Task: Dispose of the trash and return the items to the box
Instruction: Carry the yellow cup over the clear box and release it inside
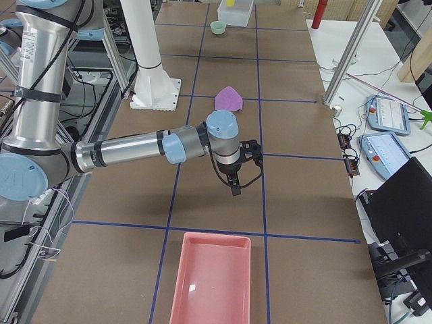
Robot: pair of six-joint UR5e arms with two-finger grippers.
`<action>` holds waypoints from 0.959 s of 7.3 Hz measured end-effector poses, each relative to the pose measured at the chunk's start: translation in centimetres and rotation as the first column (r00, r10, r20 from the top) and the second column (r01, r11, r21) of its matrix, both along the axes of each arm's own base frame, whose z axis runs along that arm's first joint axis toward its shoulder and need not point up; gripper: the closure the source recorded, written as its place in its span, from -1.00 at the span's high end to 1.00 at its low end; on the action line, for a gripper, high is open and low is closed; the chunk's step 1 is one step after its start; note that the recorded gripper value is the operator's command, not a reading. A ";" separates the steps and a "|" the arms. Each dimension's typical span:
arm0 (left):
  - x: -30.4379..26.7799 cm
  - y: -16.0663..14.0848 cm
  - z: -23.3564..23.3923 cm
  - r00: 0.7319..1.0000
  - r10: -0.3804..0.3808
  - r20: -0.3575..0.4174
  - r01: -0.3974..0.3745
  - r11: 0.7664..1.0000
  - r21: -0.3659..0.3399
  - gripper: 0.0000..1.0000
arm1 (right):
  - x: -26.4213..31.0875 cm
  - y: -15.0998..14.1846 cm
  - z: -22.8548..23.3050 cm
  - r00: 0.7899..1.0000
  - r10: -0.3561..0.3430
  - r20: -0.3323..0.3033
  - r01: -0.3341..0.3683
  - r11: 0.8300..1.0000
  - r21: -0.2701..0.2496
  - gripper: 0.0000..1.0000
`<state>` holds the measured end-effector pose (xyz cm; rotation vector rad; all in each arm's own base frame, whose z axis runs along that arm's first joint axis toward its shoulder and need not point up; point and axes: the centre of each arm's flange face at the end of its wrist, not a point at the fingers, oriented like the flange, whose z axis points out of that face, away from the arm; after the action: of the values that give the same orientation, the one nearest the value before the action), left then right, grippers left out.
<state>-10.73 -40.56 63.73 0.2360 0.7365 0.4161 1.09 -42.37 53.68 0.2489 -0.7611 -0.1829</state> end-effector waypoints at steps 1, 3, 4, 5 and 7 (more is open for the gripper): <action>-1.8 -0.7 2.8 0.999 0.032 0.020 -0.032 0.999 0.002 -1.00 | 0.0 0.0 0.0 1.000 0.000 0.000 0.000 1.000 0.000 1.00; -2.7 -0.5 9.3 0.999 0.026 0.026 -0.026 1.000 0.008 -1.00 | 0.0 0.0 0.0 1.000 0.000 0.000 0.000 1.000 0.000 1.00; -2.6 0.2 11.5 1.000 -0.006 0.026 0.005 1.000 0.008 -1.00 | 0.0 0.0 0.0 1.000 0.000 0.000 0.000 1.000 0.001 1.00; -2.4 1.3 13.1 0.999 -0.042 0.025 0.042 0.999 0.008 -1.00 | 0.0 0.0 0.0 1.000 -0.001 0.000 0.001 1.000 0.001 1.00; -1.6 2.3 14.3 0.997 -0.079 -0.001 0.079 0.997 -0.001 -1.00 | 0.0 0.0 0.0 1.000 -0.001 0.000 0.001 1.000 0.002 1.00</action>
<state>-12.29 -38.31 78.04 0.2634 0.7256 0.3404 1.08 -42.39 53.72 0.2504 -0.7615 -0.1847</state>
